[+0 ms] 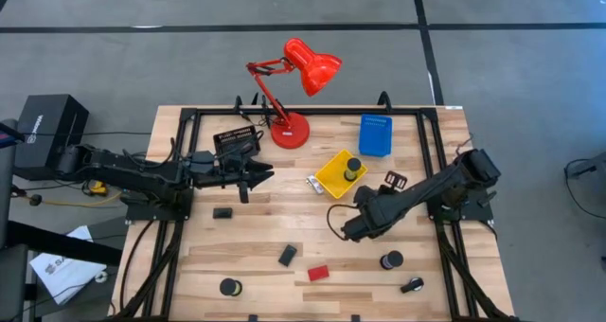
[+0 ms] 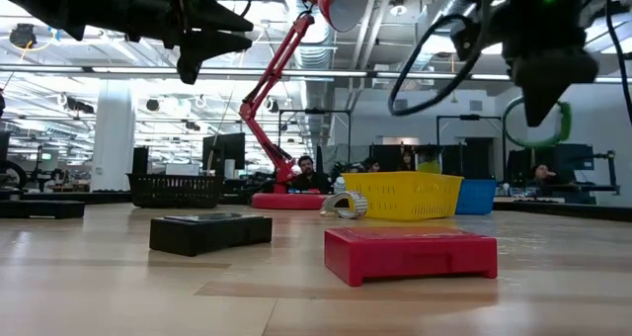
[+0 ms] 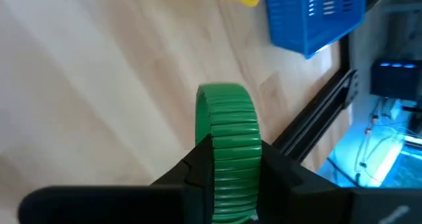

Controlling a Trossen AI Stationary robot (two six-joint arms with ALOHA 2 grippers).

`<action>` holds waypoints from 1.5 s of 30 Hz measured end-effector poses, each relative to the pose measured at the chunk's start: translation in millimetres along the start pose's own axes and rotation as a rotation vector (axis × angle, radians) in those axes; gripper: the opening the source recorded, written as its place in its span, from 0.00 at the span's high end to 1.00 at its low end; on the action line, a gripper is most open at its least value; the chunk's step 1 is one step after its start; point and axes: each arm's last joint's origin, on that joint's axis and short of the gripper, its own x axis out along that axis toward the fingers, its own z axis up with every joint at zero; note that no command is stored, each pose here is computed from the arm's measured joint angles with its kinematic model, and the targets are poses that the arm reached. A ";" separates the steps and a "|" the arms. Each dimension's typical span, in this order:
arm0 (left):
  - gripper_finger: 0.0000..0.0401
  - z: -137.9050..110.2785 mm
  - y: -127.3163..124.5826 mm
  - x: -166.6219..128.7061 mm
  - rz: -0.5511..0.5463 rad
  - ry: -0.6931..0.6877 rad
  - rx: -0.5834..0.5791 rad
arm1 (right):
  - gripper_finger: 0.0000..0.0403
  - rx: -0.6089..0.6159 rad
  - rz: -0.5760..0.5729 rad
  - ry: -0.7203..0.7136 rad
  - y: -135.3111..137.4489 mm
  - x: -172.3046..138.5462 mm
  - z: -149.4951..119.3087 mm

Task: Pick & Place Office items
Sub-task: Put the green wrist watch into the black bin

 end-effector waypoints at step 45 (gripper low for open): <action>0.72 0.0 0.0 0.0 0.000 0.000 0.004 | 0.83 0.366 0.159 0.099 -203.5 145.5 96.2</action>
